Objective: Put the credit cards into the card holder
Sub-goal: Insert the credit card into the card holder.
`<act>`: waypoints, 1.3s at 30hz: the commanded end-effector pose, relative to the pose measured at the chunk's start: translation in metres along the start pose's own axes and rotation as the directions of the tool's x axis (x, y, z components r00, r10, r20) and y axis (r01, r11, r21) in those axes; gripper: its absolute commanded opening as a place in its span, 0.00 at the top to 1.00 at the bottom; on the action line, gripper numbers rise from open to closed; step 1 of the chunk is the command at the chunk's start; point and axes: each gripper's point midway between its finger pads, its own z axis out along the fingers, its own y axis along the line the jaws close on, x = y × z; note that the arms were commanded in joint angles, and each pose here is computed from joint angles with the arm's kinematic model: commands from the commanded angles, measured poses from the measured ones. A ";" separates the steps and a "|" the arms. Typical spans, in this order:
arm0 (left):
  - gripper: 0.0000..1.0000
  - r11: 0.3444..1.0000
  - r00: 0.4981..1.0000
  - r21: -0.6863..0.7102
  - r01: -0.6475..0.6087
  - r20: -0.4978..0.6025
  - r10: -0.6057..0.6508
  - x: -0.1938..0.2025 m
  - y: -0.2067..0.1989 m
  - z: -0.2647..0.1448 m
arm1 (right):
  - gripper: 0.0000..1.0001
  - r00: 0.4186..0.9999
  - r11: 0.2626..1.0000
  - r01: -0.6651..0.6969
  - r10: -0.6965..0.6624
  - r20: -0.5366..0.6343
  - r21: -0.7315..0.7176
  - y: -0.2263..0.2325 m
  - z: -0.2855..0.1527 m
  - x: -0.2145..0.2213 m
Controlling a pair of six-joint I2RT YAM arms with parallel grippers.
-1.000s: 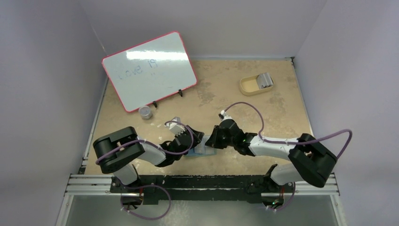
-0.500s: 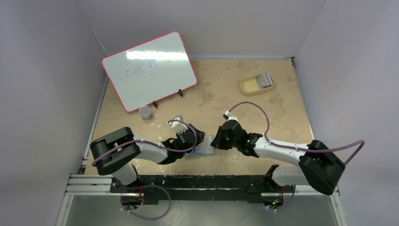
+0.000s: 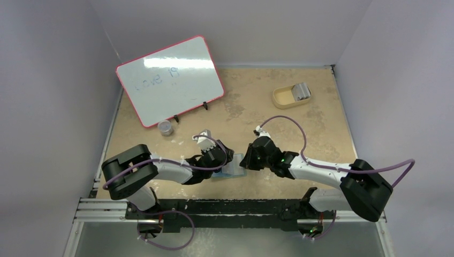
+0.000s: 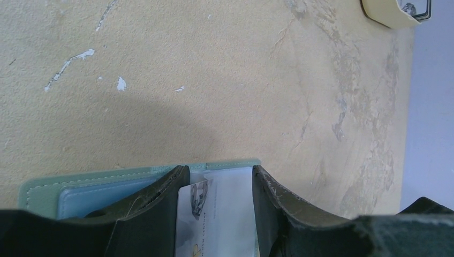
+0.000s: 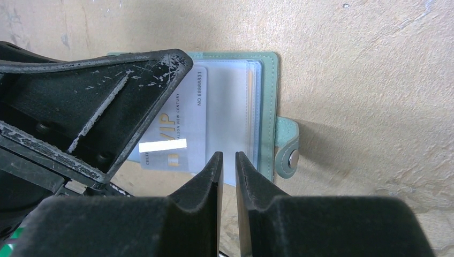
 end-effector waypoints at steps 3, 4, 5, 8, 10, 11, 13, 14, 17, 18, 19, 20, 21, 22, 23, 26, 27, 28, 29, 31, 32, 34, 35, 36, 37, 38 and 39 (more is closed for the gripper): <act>0.52 0.967 0.985 -0.195 -0.164 -0.078 0.151 0.012 0.071 -0.014 | 0.83 1.000 1.000 0.021 -0.021 0.009 -0.013 0.001 0.002 0.000; 0.52 0.970 0.986 -0.185 -0.156 -0.087 0.142 0.013 0.068 -0.014 | 0.83 1.000 0.999 0.023 -0.023 0.005 -0.022 0.003 0.002 0.001; 0.52 0.972 0.986 -0.179 -0.154 -0.094 0.138 0.015 0.067 -0.014 | 0.84 1.000 0.999 0.026 -0.025 0.007 -0.036 0.005 0.002 0.000; 0.52 0.976 0.986 -0.168 -0.142 -0.116 0.123 0.020 0.065 -0.014 | 0.84 1.000 0.998 0.025 -0.025 0.005 -0.050 0.008 0.003 0.000; 0.53 0.977 0.987 -0.166 -0.132 -0.115 0.114 0.021 0.065 -0.013 | 0.84 1.000 0.998 0.026 -0.026 0.006 -0.054 0.009 0.003 0.000; 0.54 0.977 0.987 -0.168 -0.131 -0.111 0.113 0.020 0.066 -0.013 | 0.84 1.000 0.998 0.026 -0.026 0.006 -0.053 0.008 0.002 0.001; 0.56 0.976 0.988 -0.174 -0.128 -0.107 0.111 0.020 0.068 -0.013 | 0.84 1.000 0.998 0.026 -0.026 0.002 -0.048 0.007 0.003 0.002; 0.57 0.976 0.988 -0.177 -0.127 -0.104 0.110 0.020 0.069 -0.013 | 0.84 1.000 0.999 0.026 -0.026 0.003 -0.047 0.007 0.002 0.002; 0.57 0.974 0.989 -0.186 -0.126 -0.094 0.110 0.017 0.073 -0.015 | 0.84 1.000 0.999 0.023 -0.023 0.008 -0.048 0.006 0.001 0.001; 0.57 0.972 0.989 -0.192 -0.133 -0.091 0.117 0.016 0.074 -0.016 | 0.84 1.000 0.999 0.023 -0.023 0.008 -0.047 0.005 0.001 0.002; 0.57 0.971 0.989 -0.196 -0.136 -0.087 0.121 0.014 0.074 -0.016 | 0.84 1.000 0.999 0.023 -0.023 0.008 -0.046 0.005 0.000 0.002; 0.57 0.970 0.989 -0.198 -0.139 -0.084 0.124 0.013 0.074 -0.017 | 0.84 1.000 0.999 0.024 -0.024 0.007 -0.045 0.005 0.001 0.002; 0.57 0.969 0.989 -0.201 -0.141 -0.080 0.127 0.012 0.075 -0.017 | 0.84 1.000 0.999 0.024 -0.024 0.008 -0.046 0.005 0.001 0.002; 0.56 0.968 0.988 -0.205 -0.145 -0.079 0.131 0.011 0.075 -0.017 | 0.84 1.000 0.999 0.024 -0.024 0.008 -0.048 0.005 0.001 0.002; 0.56 0.966 0.987 -0.211 -0.152 -0.079 0.138 0.010 0.075 -0.018 | 0.84 1.000 0.999 0.024 -0.024 0.008 -0.047 0.005 0.001 0.001; 0.55 0.961 0.985 -0.223 -0.165 -0.078 0.151 0.009 0.076 -0.018 | 0.84 1.000 0.998 0.026 -0.026 0.009 -0.051 0.007 0.001 0.001; 0.55 0.960 0.985 -0.223 -0.167 -0.080 0.153 0.009 0.077 -0.018 | 0.84 1.000 0.998 0.026 -0.026 0.011 -0.054 0.008 0.001 0.000; 0.55 0.960 0.985 -0.225 -0.167 -0.080 0.152 0.009 0.076 -0.018 | 0.84 0.999 0.998 0.029 -0.028 0.021 -0.061 0.010 0.001 -0.002; 0.55 0.960 0.985 -0.224 -0.168 -0.082 0.153 0.010 0.076 -0.017 | 0.84 0.999 0.997 0.030 -0.028 0.042 -0.066 0.012 0.001 -0.007; 0.55 0.960 0.985 -0.224 -0.169 -0.085 0.153 0.011 0.076 -0.016 | 0.84 0.997 0.995 0.049 -0.045 0.057 -0.083 0.017 0.002 -0.011; 0.56 0.959 0.984 -0.226 -0.171 -0.088 0.154 0.012 0.076 -0.016 | 0.85 0.998 0.995 0.044 -0.040 0.050 -0.094 0.019 0.003 -0.010; 0.57 0.958 0.984 -0.230 -0.172 -0.091 0.155 0.013 0.077 -0.014 | 0.84 0.998 0.995 0.039 -0.034 0.049 -0.088 0.018 0.004 -0.010; 0.57 0.957 0.983 -0.232 -0.175 -0.093 0.157 0.014 0.077 -0.013 | 0.84 0.998 0.996 0.038 -0.035 0.051 -0.077 0.016 0.004 -0.010; 0.58 0.957 0.984 -0.234 -0.172 -0.091 0.154 0.014 0.078 -0.013 | 0.84 0.998 0.997 0.038 -0.035 0.052 -0.070 0.015 0.004 -0.010; 0.59 0.958 0.984 -0.234 -0.169 -0.090 0.151 0.015 0.078 -0.012 | 0.84 0.998 0.997 0.037 -0.033 0.050 -0.069 0.015 0.004 -0.010; 0.60 0.959 0.986 -0.231 -0.162 -0.087 0.145 0.016 0.078 -0.011 | 0.84 0.998 0.997 0.037 -0.034 0.053 -0.072 0.015 0.004 -0.011; 0.62 0.961 0.987 -0.229 -0.156 -0.083 0.140 0.016 0.077 -0.010 | 0.84 0.997 0.996 0.038 -0.033 0.062 -0.078 0.017 0.004 -0.013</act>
